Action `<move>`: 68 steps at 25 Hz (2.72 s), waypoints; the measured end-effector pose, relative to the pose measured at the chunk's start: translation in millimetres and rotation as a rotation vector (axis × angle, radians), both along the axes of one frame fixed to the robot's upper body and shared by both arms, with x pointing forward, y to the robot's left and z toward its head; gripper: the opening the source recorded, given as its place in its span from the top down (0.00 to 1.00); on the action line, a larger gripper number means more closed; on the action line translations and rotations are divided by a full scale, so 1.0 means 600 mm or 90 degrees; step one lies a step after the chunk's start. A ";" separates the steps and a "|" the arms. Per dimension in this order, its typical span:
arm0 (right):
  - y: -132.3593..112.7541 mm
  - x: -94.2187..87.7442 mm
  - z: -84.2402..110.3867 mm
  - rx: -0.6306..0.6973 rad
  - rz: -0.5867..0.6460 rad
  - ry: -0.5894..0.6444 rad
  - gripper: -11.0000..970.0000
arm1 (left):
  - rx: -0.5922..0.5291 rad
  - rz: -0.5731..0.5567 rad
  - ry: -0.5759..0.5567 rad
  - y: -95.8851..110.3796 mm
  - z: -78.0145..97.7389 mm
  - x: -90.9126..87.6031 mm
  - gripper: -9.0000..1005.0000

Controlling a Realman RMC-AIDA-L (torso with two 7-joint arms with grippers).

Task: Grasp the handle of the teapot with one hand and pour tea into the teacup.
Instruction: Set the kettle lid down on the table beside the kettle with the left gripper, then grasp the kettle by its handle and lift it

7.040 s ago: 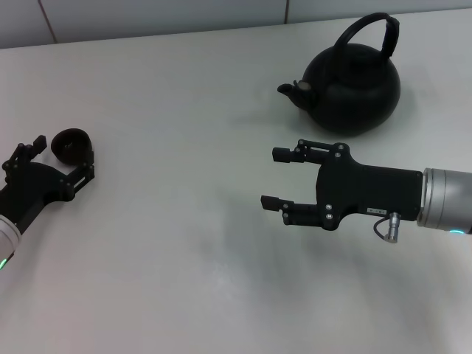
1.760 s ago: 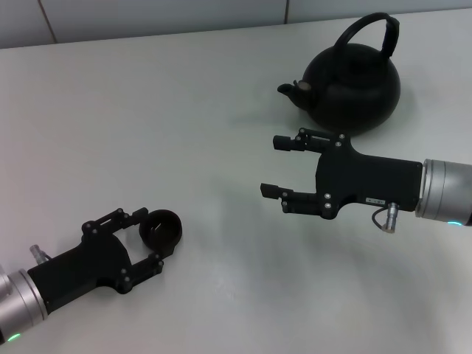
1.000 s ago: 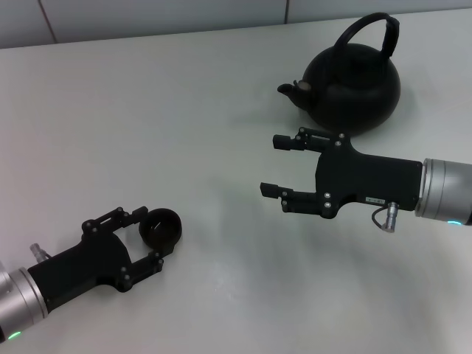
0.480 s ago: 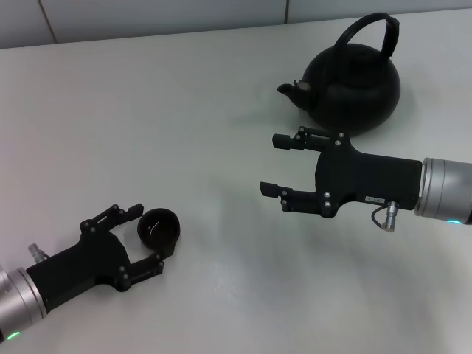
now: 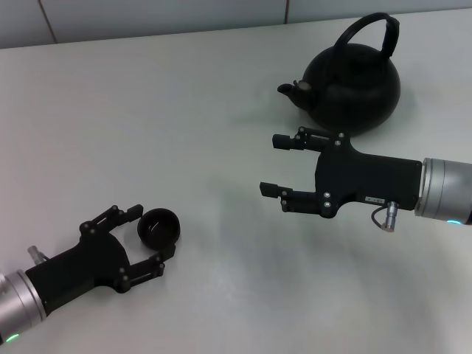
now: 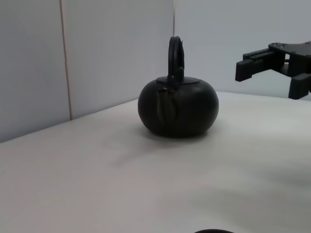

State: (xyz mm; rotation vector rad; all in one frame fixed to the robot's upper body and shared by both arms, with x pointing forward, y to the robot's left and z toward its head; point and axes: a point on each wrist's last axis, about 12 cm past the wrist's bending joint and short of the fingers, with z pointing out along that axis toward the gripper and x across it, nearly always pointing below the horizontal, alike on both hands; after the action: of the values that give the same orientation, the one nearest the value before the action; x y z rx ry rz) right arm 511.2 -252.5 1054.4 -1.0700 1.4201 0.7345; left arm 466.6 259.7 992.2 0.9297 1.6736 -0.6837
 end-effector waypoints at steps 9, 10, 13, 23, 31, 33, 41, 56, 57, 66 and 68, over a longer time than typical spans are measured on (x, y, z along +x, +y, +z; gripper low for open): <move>0.001 0.000 0.000 0.004 -0.002 0.000 0.26 | -0.010 -0.007 -0.001 0.007 0.006 -0.002 0.15; 0.001 0.000 0.000 0.005 -0.003 0.001 0.26 | -0.012 -0.009 -0.004 0.008 0.007 -0.003 0.15; 0.001 0.000 0.000 0.005 -0.003 0.001 0.26 | -0.018 -0.014 -0.021 0.014 0.014 -0.006 0.15; -0.001 0.003 0.000 0.019 -0.023 0.002 0.26 | -0.045 -0.038 -0.057 0.023 0.031 -0.015 0.15; 0.000 0.000 -0.004 0.038 -0.036 0.016 0.26 | -0.110 -0.091 -0.100 0.035 0.070 -0.026 0.15; 0.001 0.000 -0.006 0.048 -0.043 0.022 0.26 | -0.114 -0.091 -0.096 0.044 0.078 -0.026 0.15; 0.001 -0.009 -0.010 0.115 -0.079 0.046 0.26 | -0.133 -0.118 -0.017 0.092 0.128 -0.007 0.16; 0.000 -0.007 -0.018 0.120 -0.107 0.061 0.26 | 0.005 -0.243 -0.018 0.115 0.165 0.003 0.16; 0.000 -0.007 -0.018 0.120 -0.107 0.061 0.26 | 0.005 -0.243 -0.018 0.115 0.165 0.003 0.16; -0.018 -0.021 -0.028 0.137 -0.157 0.070 0.26 | 0.020 -0.223 -0.002 0.120 0.169 0.016 0.16; -0.038 -0.033 -0.039 0.144 -0.222 0.050 0.26 | 0.020 -0.223 -0.002 0.120 0.169 0.016 0.16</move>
State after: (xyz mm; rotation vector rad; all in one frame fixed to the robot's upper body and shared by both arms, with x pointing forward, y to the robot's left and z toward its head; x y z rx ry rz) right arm 491.6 -275.1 1030.8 -0.6039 1.5007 0.6683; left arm 476.2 331.9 1093.6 1.2616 1.5360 -0.8898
